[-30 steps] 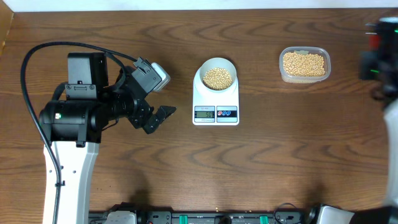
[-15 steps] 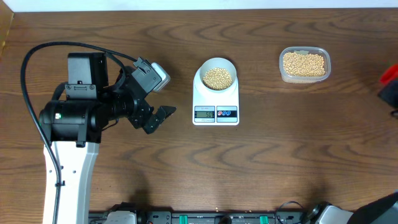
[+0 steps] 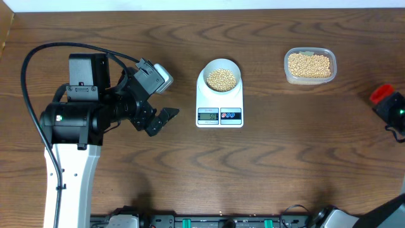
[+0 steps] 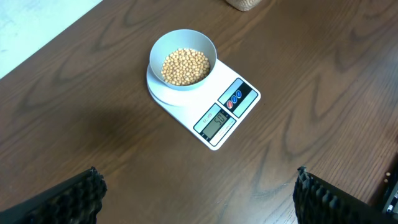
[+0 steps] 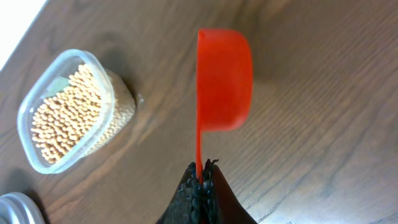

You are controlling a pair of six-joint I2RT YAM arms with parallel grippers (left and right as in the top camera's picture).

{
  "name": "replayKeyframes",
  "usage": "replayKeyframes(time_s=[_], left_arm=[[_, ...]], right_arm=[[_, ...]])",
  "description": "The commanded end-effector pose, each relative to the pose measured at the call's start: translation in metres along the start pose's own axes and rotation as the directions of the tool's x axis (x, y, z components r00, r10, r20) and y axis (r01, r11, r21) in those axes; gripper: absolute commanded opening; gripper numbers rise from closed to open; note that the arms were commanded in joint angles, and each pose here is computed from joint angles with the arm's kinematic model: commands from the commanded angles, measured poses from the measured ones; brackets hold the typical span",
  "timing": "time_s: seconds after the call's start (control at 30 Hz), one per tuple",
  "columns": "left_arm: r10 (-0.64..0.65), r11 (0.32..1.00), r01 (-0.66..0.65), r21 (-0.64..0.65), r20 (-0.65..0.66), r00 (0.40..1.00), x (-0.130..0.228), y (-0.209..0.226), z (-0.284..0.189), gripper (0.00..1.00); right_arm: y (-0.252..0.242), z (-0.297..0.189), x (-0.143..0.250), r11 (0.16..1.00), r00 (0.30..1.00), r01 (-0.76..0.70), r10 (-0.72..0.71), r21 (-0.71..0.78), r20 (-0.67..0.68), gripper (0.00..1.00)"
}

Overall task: Scoop item into bowl and weigh 50g on scale
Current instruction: 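Move the scoop down and lower it onto the table right of the scale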

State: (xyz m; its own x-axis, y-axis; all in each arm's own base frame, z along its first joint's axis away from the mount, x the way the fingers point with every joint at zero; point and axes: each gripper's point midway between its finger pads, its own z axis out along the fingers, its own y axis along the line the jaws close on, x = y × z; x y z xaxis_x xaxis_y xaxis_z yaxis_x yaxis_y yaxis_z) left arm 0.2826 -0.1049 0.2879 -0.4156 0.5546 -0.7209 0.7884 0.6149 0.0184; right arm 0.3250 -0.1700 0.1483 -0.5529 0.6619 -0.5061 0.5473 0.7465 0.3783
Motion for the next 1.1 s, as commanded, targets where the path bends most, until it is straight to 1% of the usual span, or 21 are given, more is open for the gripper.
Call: replayKeyframes(time_s=[0.0,0.17,0.33,0.47,0.6,0.7,0.8,1.0,1.07], left_arm=[[0.006,1.0,-0.006,0.0,0.022,1.0,-0.006,0.0,-0.004,0.98],[0.006,1.0,-0.006,0.0,0.022,1.0,-0.006,0.0,-0.004,0.98],[0.006,1.0,-0.006,0.0,0.022,1.0,-0.006,0.0,-0.004,0.99],[0.006,1.0,-0.006,0.0,0.022,1.0,-0.006,0.0,-0.004,0.98],[0.006,1.0,-0.006,0.0,0.022,1.0,-0.006,0.0,-0.004,0.99],[0.006,1.0,-0.006,0.0,0.022,1.0,-0.006,0.0,-0.004,0.98],[0.006,1.0,-0.006,0.0,0.022,1.0,-0.006,0.0,-0.004,0.98],[0.006,1.0,-0.006,0.0,0.022,1.0,-0.006,0.0,-0.004,0.98],[0.006,1.0,-0.006,0.0,0.022,1.0,-0.006,0.0,-0.004,0.98]], right_arm=[[0.01,-0.022,-0.016,0.998,0.995,0.054,-0.053,-0.016,0.087,0.01],[0.023,-0.027,-0.019,0.994,0.992,0.07,-0.06,-0.085,0.111,0.01],[0.013,-0.007,0.004,0.99,0.993,-0.094,0.101,-0.104,0.063,0.01],[0.003,0.014,0.031,0.967,0.972,-0.227,0.232,-0.118,0.025,0.01],[0.007,0.027,0.064,0.949,0.967,-0.255,0.25,-0.188,-0.05,0.01],[0.022,0.028,0.089,0.923,0.963,-0.261,0.23,-0.282,-0.139,0.01],[0.035,0.027,0.111,0.902,0.968,-0.221,0.156,-0.371,-0.198,0.01],[0.053,0.026,0.152,0.87,0.972,-0.078,-0.041,-0.487,-0.23,0.01],[0.055,0.027,0.164,0.867,0.966,-0.071,-0.064,-0.493,-0.252,0.01]])
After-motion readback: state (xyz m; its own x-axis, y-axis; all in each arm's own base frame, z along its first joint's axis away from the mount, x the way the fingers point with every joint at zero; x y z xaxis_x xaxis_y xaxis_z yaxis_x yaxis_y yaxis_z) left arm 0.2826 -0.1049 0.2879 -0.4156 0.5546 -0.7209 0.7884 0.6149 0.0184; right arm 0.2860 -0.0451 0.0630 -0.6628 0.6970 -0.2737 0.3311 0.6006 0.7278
